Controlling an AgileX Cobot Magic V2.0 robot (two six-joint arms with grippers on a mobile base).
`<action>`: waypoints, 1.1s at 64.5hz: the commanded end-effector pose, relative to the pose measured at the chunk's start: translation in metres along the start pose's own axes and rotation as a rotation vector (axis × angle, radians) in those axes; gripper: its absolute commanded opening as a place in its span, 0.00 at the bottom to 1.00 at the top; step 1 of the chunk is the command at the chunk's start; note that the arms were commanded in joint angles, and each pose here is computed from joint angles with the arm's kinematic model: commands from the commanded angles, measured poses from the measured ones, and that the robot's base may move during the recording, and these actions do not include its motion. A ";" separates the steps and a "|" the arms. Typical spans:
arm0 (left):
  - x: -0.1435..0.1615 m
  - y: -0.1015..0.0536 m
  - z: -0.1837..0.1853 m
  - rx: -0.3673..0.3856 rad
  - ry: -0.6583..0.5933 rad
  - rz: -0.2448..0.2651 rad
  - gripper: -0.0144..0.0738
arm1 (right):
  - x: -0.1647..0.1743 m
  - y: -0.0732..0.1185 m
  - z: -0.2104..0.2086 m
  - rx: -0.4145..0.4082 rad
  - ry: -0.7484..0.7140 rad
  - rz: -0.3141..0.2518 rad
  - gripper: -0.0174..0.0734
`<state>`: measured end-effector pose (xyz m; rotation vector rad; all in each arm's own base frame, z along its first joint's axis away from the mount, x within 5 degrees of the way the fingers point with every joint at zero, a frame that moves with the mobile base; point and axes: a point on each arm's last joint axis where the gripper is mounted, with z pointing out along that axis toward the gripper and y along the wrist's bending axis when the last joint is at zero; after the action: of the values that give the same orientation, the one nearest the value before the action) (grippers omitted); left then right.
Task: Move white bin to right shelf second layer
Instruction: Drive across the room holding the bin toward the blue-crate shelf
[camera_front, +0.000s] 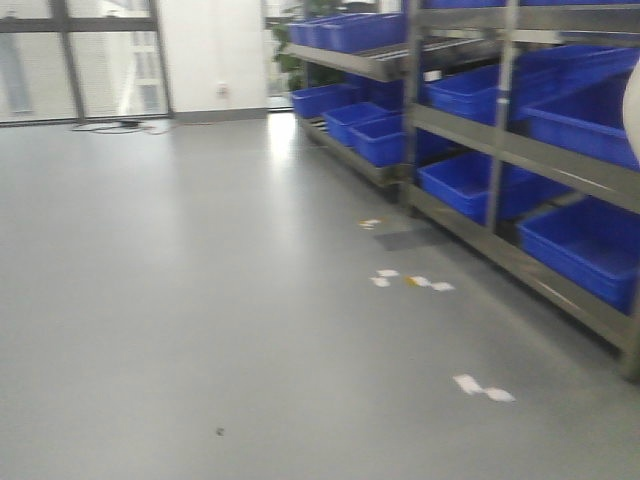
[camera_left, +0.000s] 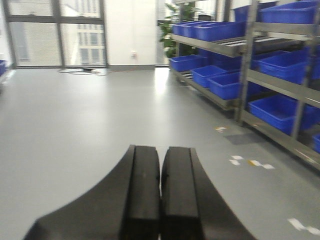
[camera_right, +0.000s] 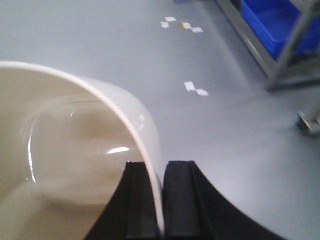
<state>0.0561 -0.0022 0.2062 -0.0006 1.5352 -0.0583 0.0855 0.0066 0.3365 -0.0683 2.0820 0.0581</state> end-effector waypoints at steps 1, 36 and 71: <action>0.001 0.000 -0.001 -0.001 -0.073 -0.014 0.26 | -0.015 0.000 -0.006 0.002 -0.115 0.005 0.25; 0.001 0.000 -0.001 -0.001 -0.073 -0.014 0.26 | -0.015 0.000 -0.006 0.002 -0.115 0.005 0.25; 0.001 0.000 -0.001 -0.001 -0.073 -0.014 0.26 | -0.015 0.000 -0.006 0.002 -0.115 0.005 0.25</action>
<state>0.0561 -0.0022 0.2062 -0.0006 1.5352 -0.0583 0.0855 0.0066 0.3364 -0.0683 2.0824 0.0581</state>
